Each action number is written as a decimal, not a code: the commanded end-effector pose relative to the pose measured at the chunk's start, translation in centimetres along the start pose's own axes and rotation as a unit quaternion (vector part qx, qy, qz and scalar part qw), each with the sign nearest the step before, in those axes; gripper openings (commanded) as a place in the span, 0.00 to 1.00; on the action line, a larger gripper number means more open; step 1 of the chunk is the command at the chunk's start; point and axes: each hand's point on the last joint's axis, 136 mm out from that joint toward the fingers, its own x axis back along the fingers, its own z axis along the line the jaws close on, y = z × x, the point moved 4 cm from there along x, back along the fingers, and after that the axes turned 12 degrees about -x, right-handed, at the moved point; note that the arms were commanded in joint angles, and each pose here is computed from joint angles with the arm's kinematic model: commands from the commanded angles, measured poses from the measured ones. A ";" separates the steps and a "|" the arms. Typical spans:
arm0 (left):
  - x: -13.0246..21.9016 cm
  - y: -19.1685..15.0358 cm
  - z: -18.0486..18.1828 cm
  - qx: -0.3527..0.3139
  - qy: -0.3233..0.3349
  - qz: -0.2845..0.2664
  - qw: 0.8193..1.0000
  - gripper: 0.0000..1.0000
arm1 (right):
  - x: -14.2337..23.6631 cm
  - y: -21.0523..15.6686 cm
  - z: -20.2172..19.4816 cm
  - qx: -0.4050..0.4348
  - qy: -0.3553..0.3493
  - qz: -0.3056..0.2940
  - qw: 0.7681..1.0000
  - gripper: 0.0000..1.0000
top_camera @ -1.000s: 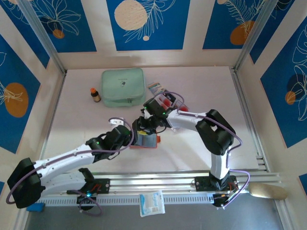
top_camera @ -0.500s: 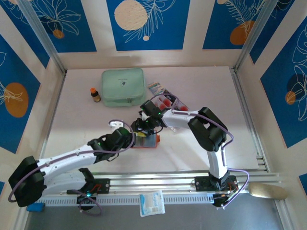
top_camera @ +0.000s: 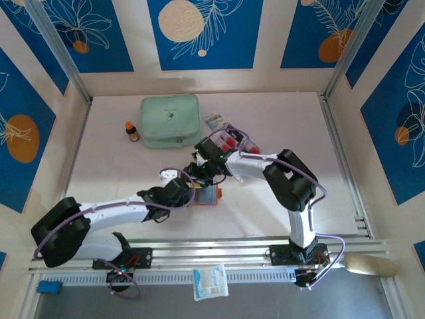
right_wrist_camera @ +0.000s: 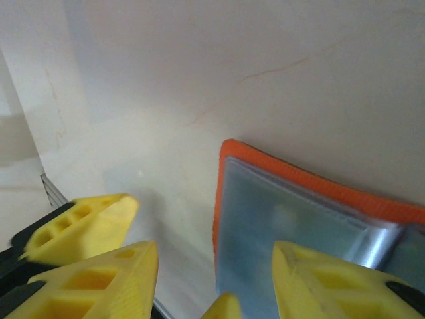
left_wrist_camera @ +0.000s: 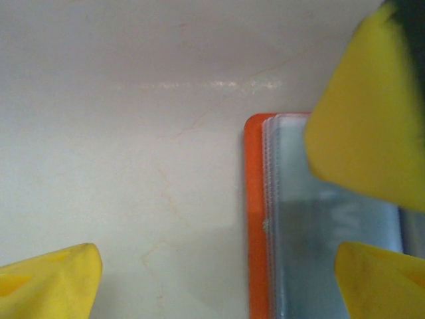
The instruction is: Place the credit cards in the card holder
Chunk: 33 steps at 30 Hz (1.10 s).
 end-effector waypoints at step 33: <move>-0.7 -1.3 1.0 0.004 0.022 0.014 1.000 0.90 | 18.0 7.3 -9.2 0.164 -0.356 -0.202 0.898 0.40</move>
